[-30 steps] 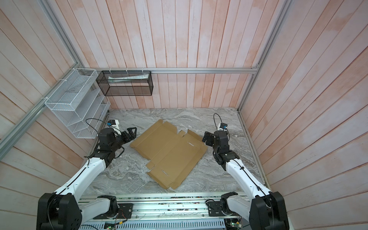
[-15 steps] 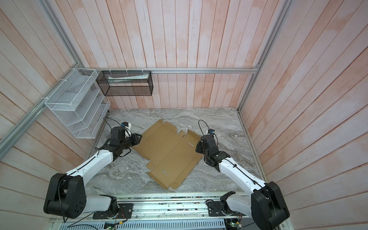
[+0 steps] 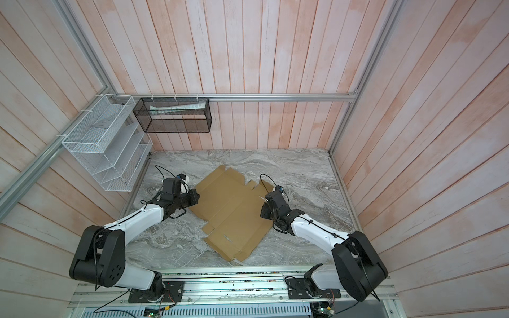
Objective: Fold the paper box
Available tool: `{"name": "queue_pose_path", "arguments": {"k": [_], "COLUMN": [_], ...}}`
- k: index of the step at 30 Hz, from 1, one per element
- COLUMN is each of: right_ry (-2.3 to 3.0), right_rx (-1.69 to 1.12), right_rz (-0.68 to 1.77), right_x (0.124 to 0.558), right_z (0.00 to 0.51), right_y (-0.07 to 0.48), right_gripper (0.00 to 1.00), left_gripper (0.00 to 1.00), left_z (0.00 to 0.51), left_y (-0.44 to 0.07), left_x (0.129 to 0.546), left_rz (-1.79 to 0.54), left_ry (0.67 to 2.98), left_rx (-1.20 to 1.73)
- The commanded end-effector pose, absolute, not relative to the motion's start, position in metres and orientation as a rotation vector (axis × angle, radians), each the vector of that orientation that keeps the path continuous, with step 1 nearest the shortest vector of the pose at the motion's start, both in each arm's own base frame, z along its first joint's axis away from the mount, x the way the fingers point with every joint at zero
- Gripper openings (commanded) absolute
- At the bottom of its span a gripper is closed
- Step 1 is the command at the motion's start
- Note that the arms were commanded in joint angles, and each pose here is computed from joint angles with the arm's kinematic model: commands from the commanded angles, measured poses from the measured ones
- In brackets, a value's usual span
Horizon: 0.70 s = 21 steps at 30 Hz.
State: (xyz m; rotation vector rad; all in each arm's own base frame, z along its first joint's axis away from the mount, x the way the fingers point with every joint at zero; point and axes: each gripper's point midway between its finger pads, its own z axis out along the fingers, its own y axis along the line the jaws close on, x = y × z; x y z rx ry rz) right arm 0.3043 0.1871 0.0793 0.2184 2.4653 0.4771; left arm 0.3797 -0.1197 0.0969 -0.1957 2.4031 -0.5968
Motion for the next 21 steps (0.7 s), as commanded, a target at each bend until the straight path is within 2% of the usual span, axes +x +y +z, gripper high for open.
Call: {"name": "queue_pose_path", "arguments": {"k": [1,21], "right_ry": [2.508,2.643], "right_rx": [0.209,0.218], "right_rz": [0.541,0.519], "right_x": [0.303,0.301], "right_z": [0.073,0.029], "right_y": [0.203,0.22], "right_gripper": [0.04,0.02], "left_gripper": [0.0,0.0], "left_z": [0.079,0.031], "left_y": [-0.117,-0.098], "left_x": [0.37,0.324], "left_rz": [-0.574,-0.469], "left_ry": [2.461,2.633], "left_rx": [-0.217,-0.308]}}
